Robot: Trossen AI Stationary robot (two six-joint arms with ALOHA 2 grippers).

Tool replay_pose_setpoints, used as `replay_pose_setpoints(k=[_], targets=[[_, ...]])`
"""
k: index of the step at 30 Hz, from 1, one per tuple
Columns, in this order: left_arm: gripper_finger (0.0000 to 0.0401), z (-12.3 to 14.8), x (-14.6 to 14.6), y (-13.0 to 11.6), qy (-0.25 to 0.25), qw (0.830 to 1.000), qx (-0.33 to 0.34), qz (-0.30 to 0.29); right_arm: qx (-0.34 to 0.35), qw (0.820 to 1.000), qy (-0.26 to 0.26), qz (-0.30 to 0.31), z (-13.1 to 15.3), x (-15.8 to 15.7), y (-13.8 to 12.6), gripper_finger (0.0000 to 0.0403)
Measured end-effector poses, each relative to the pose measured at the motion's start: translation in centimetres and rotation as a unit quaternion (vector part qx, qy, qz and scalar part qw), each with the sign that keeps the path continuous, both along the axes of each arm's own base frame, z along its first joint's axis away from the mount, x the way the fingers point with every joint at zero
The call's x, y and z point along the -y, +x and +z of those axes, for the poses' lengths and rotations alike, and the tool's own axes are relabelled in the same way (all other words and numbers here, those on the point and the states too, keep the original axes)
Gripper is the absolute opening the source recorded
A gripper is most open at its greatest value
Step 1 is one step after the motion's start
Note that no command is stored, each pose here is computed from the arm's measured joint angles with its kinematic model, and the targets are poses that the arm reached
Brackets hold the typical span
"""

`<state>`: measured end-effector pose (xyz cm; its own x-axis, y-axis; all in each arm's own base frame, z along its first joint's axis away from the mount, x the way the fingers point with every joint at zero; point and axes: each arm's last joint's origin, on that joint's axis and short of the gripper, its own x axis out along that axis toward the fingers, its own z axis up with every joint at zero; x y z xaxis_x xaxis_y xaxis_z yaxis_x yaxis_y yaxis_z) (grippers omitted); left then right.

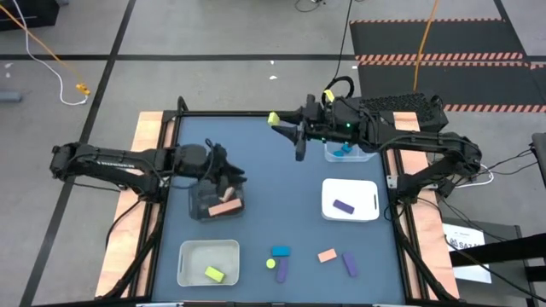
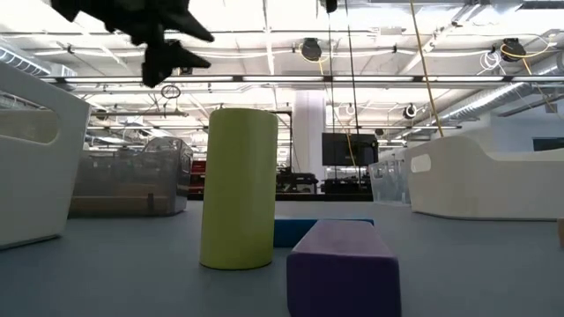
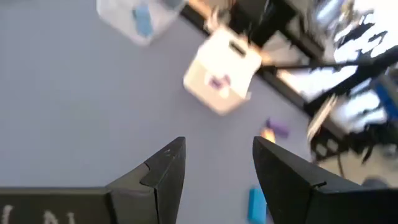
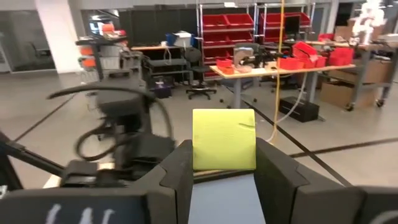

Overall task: Sort & place blocks by color
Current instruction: Put the top yellow block into the gray bin

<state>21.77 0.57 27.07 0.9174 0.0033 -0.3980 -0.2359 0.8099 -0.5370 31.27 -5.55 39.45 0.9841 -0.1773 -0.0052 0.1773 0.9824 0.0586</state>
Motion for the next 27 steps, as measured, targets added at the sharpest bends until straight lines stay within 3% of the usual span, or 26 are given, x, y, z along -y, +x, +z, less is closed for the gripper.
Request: replay_pose_setpoints(k=[6,11,15,18,27], targets=[[0.0186,2.8,-0.8,0.7,0.008,0.988,0.152,0.015,-0.021,0.998,-0.046,0.035,-0.5,-2.7,0.7,0.0116],[0.0186,5.0,-1.2,0.7,-0.022,0.964,0.263,0.029,-0.083,0.982,-0.17,0.007,-1.7,-5.0,1.3,0.0116],[0.0186,5.1,-1.2,1.1,-0.038,0.959,0.28,0.031,-0.111,0.965,-0.239,0.006,-3.1,-6.1,2.7,0.0116],[0.0186,4.3,-1.3,2.0,-0.053,0.962,0.266,0.039,-0.115,0.963,-0.242,-0.005,-4.0,-6.3,3.7,0.0119],[0.0186,2.5,-1.7,3.8,-0.059,0.968,0.237,0.056,-0.151,0.97,-0.179,-0.062,-6.0,-5.5,4.9,0.012]])
